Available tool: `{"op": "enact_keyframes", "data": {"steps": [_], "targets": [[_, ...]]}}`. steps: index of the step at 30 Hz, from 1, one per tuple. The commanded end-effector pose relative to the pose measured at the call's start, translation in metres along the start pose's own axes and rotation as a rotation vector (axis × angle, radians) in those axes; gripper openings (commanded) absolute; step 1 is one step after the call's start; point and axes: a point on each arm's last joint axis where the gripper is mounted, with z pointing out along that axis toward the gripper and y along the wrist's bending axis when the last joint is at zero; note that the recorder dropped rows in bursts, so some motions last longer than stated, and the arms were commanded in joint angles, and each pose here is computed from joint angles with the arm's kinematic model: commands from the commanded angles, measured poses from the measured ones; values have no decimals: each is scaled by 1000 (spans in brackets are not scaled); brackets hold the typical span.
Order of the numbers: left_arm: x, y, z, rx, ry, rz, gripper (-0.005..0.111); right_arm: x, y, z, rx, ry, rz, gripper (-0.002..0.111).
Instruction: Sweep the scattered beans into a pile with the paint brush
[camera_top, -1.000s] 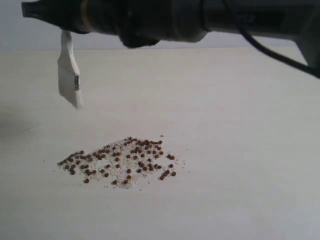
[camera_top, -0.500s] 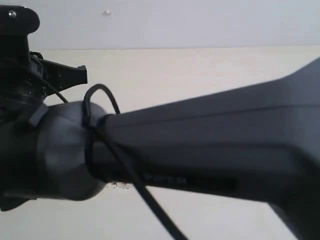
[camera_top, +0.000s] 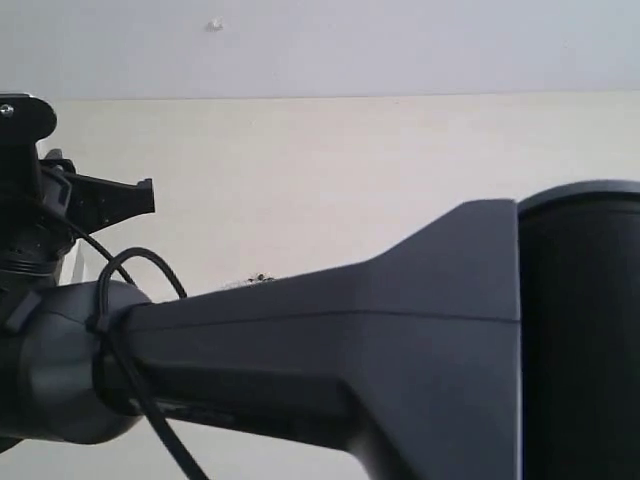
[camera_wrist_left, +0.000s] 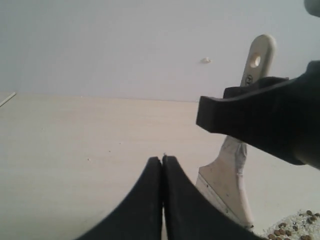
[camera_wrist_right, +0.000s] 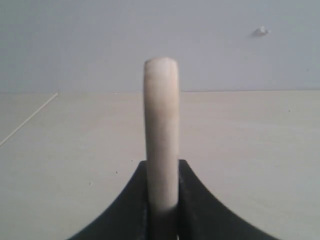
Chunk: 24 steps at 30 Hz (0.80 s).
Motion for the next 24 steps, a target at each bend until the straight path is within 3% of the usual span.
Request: {"op": "enact_keyframes", "data": {"steps": [1, 11, 24], "targets": [[0, 0, 0, 0, -9, -1, 0, 11, 8, 5, -18, -11, -12, 0], [0, 0, 0, 0, -9, -1, 0, 43, 5, 13, 17, 67, -16, 0], [0, 0, 0, 0, -9, -1, 0, 38, -20, 8, 297, 53, -26, 0]]}}
